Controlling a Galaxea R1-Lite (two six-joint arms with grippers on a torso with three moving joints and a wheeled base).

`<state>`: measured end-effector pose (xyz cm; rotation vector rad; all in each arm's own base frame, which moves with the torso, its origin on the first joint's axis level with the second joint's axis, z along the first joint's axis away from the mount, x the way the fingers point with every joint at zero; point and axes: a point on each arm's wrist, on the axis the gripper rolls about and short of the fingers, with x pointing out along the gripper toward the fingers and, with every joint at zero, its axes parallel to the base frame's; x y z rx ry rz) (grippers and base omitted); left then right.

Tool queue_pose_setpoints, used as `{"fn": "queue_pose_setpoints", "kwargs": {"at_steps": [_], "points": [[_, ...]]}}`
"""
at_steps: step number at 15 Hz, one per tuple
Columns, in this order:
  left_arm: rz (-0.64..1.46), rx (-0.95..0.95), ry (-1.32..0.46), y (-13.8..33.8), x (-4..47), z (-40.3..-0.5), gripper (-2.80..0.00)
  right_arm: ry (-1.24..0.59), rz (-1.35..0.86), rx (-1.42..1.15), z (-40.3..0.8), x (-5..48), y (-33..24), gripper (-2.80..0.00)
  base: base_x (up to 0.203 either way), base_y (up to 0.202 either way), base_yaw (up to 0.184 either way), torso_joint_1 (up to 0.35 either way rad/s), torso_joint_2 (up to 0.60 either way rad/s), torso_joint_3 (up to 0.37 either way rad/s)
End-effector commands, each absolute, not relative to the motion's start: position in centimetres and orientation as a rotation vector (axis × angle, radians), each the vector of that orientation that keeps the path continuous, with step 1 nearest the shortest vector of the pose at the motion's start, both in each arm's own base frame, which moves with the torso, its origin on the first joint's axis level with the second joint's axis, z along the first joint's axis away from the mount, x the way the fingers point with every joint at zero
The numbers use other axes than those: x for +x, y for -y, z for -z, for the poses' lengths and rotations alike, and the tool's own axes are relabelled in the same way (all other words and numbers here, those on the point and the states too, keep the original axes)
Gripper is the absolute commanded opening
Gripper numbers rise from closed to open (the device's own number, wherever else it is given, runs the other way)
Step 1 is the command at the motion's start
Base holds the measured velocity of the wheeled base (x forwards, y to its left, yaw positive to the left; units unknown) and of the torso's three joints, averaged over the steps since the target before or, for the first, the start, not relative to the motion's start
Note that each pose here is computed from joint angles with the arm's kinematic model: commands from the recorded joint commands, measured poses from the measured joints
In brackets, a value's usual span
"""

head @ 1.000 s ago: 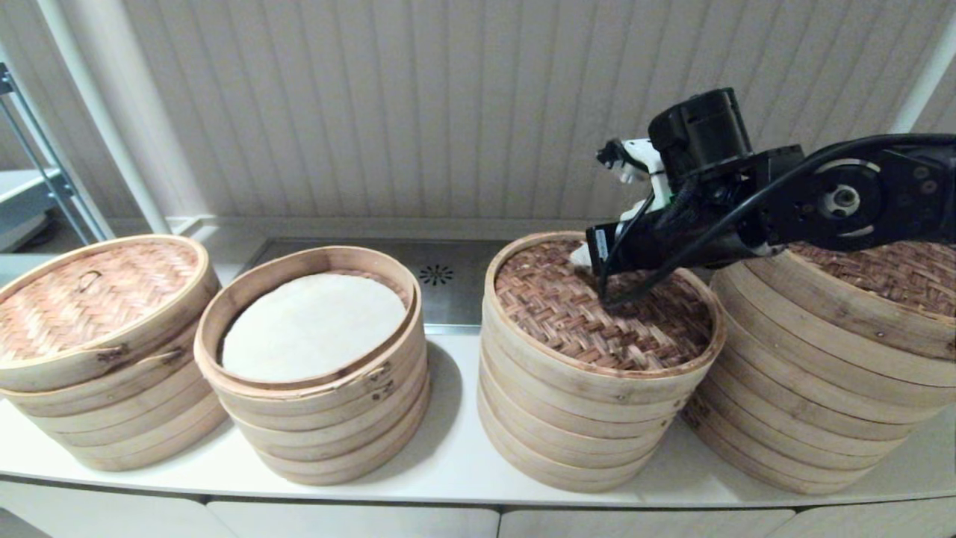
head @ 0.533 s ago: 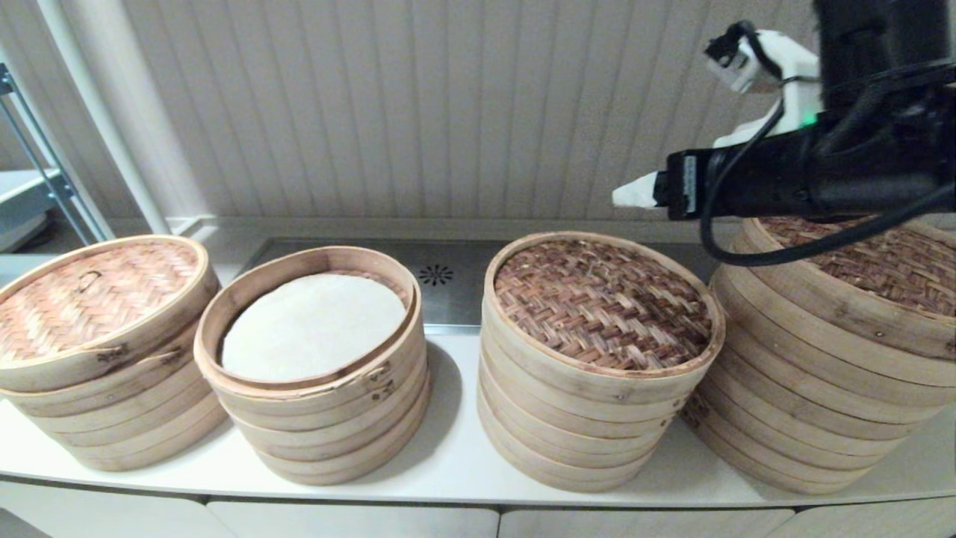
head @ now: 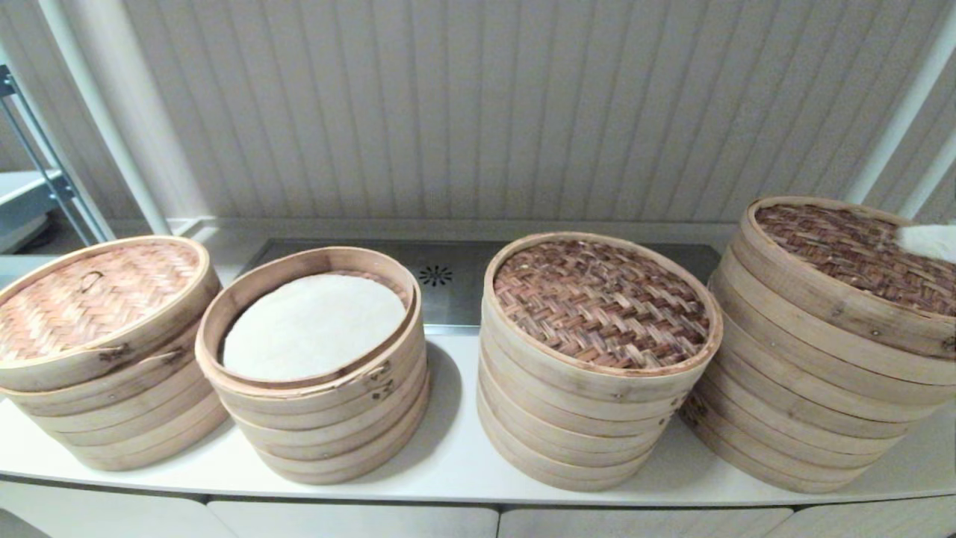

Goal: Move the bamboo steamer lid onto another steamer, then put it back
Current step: Pick up the steamer

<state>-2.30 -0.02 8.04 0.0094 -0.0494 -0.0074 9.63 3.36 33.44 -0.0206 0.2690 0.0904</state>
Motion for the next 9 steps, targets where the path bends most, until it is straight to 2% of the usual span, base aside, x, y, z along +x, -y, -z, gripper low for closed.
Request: {"fn": "queue_pose_setpoints", "kwargs": {"at_steps": [1,6,9], "points": [[0.008,0.009,0.031,0.0,-2.1,-7.5,-2.80,-0.233,-0.031,-0.011,-32.2,5.1,-1.2,-2.80,0.000,0.000,0.000,0.000,0.00,0.000],[0.008,0.009,0.031,0.0,-2.1,-7.5,-2.80,-0.342,0.242,-0.032,-24.7,1.0,0.7,-2.80,0.000,0.000,0.000,0.000,0.00,0.000],[0.008,0.009,0.031,0.0,-2.1,-7.5,-2.80,-0.433,0.296,-0.048,-20.2,0.4,0.9,-2.80,0.000,0.000,0.000,0.000,0.00,0.000]]}}
